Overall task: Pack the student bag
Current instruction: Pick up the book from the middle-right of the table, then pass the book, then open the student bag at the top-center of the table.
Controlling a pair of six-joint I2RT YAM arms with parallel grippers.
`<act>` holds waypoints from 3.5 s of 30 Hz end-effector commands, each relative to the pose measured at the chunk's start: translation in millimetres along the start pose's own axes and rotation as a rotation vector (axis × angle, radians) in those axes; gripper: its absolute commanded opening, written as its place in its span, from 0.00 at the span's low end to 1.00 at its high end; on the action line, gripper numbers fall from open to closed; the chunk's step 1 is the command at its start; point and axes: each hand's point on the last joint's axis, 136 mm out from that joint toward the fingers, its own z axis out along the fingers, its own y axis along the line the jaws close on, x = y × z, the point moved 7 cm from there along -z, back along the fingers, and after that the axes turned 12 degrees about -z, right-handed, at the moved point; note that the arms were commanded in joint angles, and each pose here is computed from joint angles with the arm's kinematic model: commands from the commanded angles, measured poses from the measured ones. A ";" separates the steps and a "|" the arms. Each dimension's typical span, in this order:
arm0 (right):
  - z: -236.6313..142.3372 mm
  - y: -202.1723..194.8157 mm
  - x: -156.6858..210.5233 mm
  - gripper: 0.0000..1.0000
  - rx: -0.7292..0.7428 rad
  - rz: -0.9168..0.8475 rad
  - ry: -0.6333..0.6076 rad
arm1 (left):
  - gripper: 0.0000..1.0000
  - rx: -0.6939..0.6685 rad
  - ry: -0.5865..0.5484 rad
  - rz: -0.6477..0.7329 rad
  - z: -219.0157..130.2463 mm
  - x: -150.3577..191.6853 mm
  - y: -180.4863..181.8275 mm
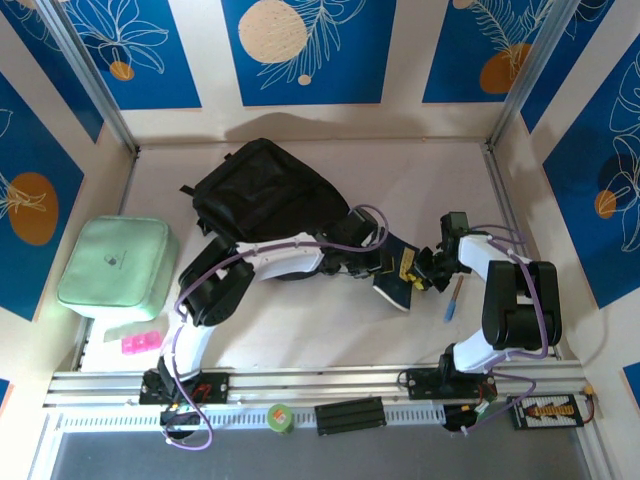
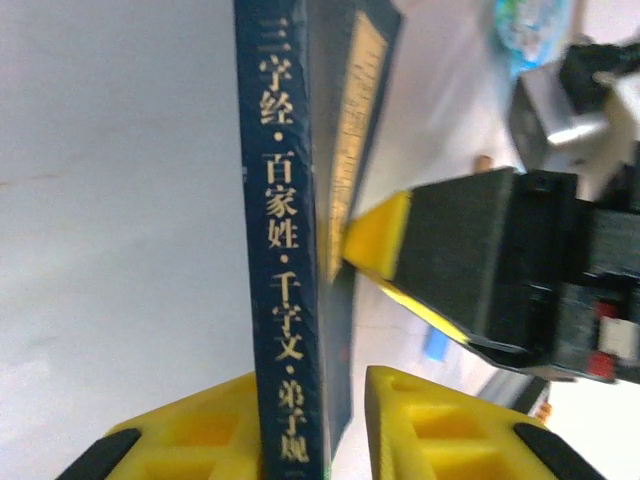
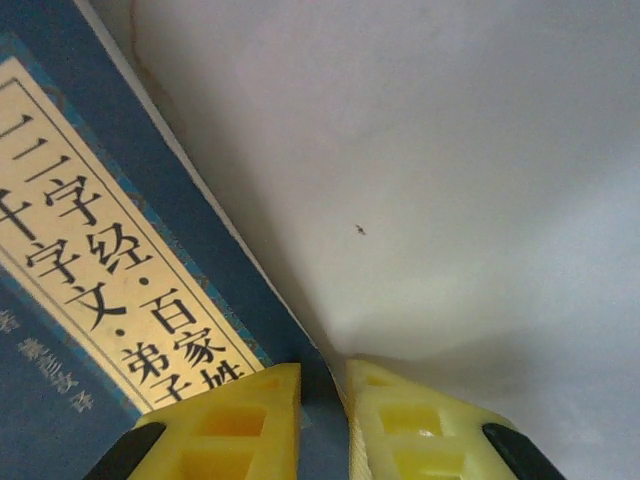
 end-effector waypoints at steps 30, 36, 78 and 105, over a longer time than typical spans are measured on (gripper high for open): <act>-104.4 107.4 2.7 0.82 -0.820 -0.211 -0.343 | 0.00 0.264 -0.520 -0.032 -177.5 -94.0 -32.7; -97.6 151.0 9.3 0.86 -0.961 -0.196 -0.255 | 0.00 0.386 -0.640 -0.119 -204.1 -97.8 -33.1; -90.0 196.3 14.1 0.08 -1.103 -0.276 -0.484 | 0.65 0.306 -0.709 0.063 -224.3 -77.7 -11.5; -136.6 114.6 9.2 0.08 -0.685 -0.348 -0.621 | 0.91 -0.630 -0.102 1.142 -212.8 -30.2 31.0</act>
